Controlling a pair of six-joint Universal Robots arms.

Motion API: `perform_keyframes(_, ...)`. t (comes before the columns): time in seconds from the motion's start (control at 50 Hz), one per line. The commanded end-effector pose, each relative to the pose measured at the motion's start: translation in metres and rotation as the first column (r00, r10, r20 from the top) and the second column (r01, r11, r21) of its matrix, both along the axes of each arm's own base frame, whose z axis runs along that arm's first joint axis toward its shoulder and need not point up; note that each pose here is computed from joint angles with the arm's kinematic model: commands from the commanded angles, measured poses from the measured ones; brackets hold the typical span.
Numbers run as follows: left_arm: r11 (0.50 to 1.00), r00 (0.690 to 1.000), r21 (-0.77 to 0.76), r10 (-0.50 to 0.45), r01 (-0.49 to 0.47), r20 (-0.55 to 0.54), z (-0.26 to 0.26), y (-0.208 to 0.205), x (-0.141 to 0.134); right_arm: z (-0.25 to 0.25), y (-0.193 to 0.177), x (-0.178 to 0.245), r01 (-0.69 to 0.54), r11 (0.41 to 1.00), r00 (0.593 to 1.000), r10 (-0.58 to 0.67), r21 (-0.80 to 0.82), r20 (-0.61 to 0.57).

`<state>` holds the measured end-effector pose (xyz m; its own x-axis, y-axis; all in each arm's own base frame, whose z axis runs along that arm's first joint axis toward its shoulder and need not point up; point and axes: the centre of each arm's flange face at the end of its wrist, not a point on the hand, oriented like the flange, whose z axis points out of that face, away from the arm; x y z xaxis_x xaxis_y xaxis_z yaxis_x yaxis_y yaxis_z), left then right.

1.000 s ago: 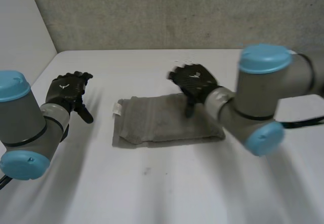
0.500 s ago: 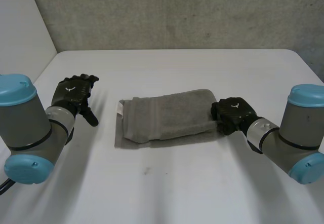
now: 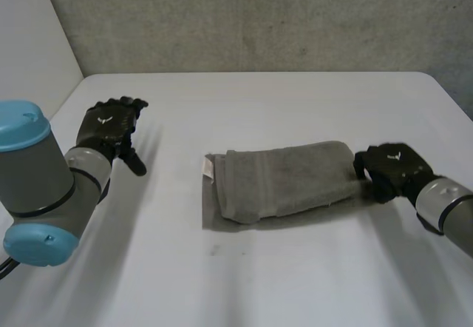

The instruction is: Fold the towel.

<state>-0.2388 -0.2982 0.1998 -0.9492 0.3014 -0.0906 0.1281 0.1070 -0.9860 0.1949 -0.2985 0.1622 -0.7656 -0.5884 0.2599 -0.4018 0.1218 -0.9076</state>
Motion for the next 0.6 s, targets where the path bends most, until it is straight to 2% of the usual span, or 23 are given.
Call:
perform_keyframes(0.02, 0.997, 0.999, -0.068, -0.045, 0.043, -0.027, 0.023, 0.001, -0.017, 0.047, 0.007, 0.068, -0.199, 0.966, 0.976, 0.211, -0.167, 0.054)
perform_keyframes(0.04, 0.997, 0.999, -0.068, -0.045, 0.043, -0.027, 0.023, 0.001, -0.017, 0.047, 0.007, 0.068, -0.200, 0.966, 0.976, 0.211, -0.167, 0.054)
perform_keyframes(0.08, 0.994, 0.997, -0.089, -0.062, 0.059, -0.036, 0.030, 0.003, -0.024, 0.045, 0.016, 0.111, -0.299, 0.938, 0.946, 0.316, -0.177, 0.077)
perform_keyframes(0.1, 0.994, 0.997, -0.089, -0.062, 0.059, -0.036, 0.030, 0.003, -0.024, 0.045, 0.016, 0.112, -0.299, 0.938, 0.945, 0.317, -0.177, 0.077)
perform_keyframes(0.12, 0.993, 0.997, -0.099, -0.070, 0.066, -0.041, 0.033, 0.004, -0.027, 0.044, 0.029, 0.139, -0.368, 0.911, 0.918, 0.387, -0.188, 0.082)
perform_keyframes(0.14, 0.993, 0.997, -0.099, -0.070, 0.066, -0.041, 0.033, 0.004, -0.027, 0.044, 0.030, 0.140, -0.368, 0.911, 0.918, 0.388, -0.188, 0.082)
perform_keyframes(0.18, 0.991, 0.996, -0.109, -0.078, 0.073, -0.044, 0.037, 0.005, -0.030, 0.032, 0.059, 0.185, -0.482, 0.860, 0.863, 0.499, -0.167, 0.077)
perform_keyframes(0.2, 0.991, 0.996, -0.109, -0.078, 0.073, -0.044, 0.037, 0.005, -0.030, 0.032, 0.059, 0.185, -0.483, 0.860, 0.863, 0.499, -0.166, 0.077)
perform_keyframes(0.24, 0.991, 0.996, -0.110, -0.080, 0.074, -0.048, 0.038, 0.005, -0.031, 0.002, 0.076, 0.209, -0.539, 0.839, 0.837, 0.543, -0.078, 0.062)
perform_keyframes(0.34, 0.992, 0.995, -0.105, -0.082, 0.076, -0.058, 0.038, 0.006, -0.032, -0.033, 0.100, 0.225, -0.582, 0.812, 0.813, 0.581, 0.049, 0.025)
perform_keyframes(0.42, 0.991, 0.995, -0.102, -0.088, 0.082, -0.056, 0.037, 0.007, -0.034, -0.028, 0.098, 0.223, -0.552, 0.832, 0.834, 0.552, 0.059, 0.012)
perform_keyframes(0.46, 0.991, 0.994, -0.104, -0.088, 0.082, -0.057, 0.037, 0.006, -0.035, -0.004, 0.086, 0.216, -0.480, 0.877, 0.877, 0.479, 0.007, 0.023)
perform_keyframes(0.48, 0.991, 0.994, -0.104, -0.088, 0.082, -0.057, 0.037, 0.006, -0.035, -0.004, 0.086, 0.216, -0.479, 0.878, 0.877, 0.479, 0.007, 0.023)
perform_keyframes(0.5, 0.991, 0.994, -0.106, -0.091, 0.085, -0.060, 0.038, 0.005, -0.036, 0.010, 0.079, 0.210, -0.436, 0.900, 0.899, 0.436, -0.017, 0.048)
perform_keyframes(0.52, 0.991, 0.994, -0.106, -0.091, 0.085, -0.060, 0.038, 0.005, -0.036, 0.010, 0.079, 0.209, -0.435, 0.900, 0.899, 0.436, -0.017, 0.048)
perform_keyframes(0.56, 0.990, 0.993, -0.112, -0.098, 0.090, -0.065, 0.039, 0.004, -0.039, 0.027, 0.060, 0.188, -0.339, 0.941, 0.933, 0.338, -0.013, 0.126)
perform_keyframes(0.58, 0.990, 0.993, -0.112, -0.098, 0.090, -0.065, 0.039, 0.004, -0.039, 0.027, 0.060, 0.188, -0.338, 0.941, 0.933, 0.337, -0.013, 0.126)
perform_keyframes(0.6, 0.989, 0.992, -0.106, -0.106, 0.098, -0.069, 0.037, 0.004, -0.043, 0.033, 0.050, 0.175, -0.288, 0.958, 0.944, 0.284, 0.002, 0.166)
